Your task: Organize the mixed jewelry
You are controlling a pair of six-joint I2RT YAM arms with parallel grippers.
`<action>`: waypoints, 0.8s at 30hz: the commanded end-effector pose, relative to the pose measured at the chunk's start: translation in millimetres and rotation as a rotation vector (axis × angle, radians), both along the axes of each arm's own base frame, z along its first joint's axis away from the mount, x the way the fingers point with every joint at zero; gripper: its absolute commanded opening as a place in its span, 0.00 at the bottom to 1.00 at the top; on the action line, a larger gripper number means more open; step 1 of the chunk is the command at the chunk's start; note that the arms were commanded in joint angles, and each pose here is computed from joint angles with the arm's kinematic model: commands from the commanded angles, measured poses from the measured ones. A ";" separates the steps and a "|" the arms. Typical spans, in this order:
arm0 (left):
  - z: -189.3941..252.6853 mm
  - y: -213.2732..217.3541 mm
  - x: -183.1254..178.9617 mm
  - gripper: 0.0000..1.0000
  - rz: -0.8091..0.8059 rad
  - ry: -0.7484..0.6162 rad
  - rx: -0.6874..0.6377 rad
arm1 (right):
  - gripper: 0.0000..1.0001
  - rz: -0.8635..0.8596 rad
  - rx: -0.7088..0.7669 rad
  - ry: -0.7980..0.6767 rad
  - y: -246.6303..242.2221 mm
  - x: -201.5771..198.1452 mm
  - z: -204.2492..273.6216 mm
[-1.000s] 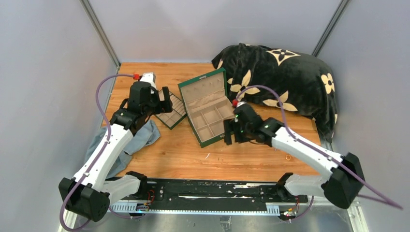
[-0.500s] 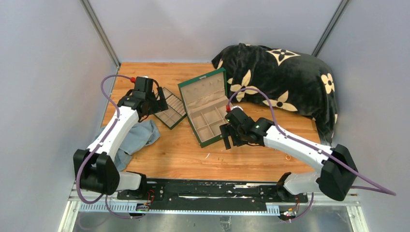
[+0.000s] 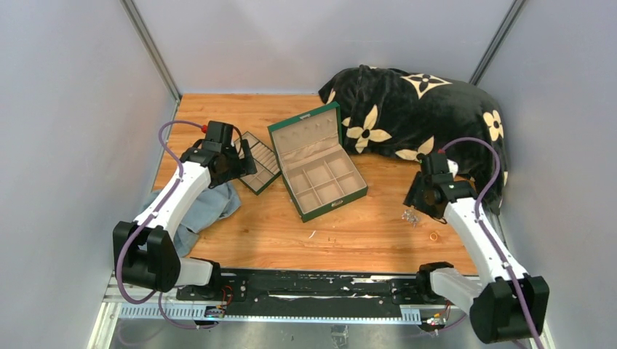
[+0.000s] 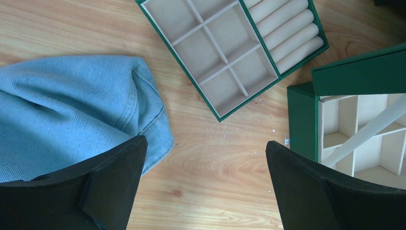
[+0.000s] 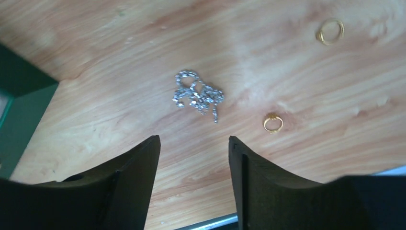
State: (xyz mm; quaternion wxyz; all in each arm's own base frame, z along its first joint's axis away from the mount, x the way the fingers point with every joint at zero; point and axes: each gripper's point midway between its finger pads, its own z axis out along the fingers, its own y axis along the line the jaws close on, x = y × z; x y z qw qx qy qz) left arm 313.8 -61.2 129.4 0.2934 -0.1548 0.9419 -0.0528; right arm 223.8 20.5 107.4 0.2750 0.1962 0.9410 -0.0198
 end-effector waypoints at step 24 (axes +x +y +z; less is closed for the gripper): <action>5.7 -1.6 -8.8 1.00 -0.001 -0.012 -0.026 | 0.38 -0.032 0.156 0.352 -27.6 -6.0 -93.8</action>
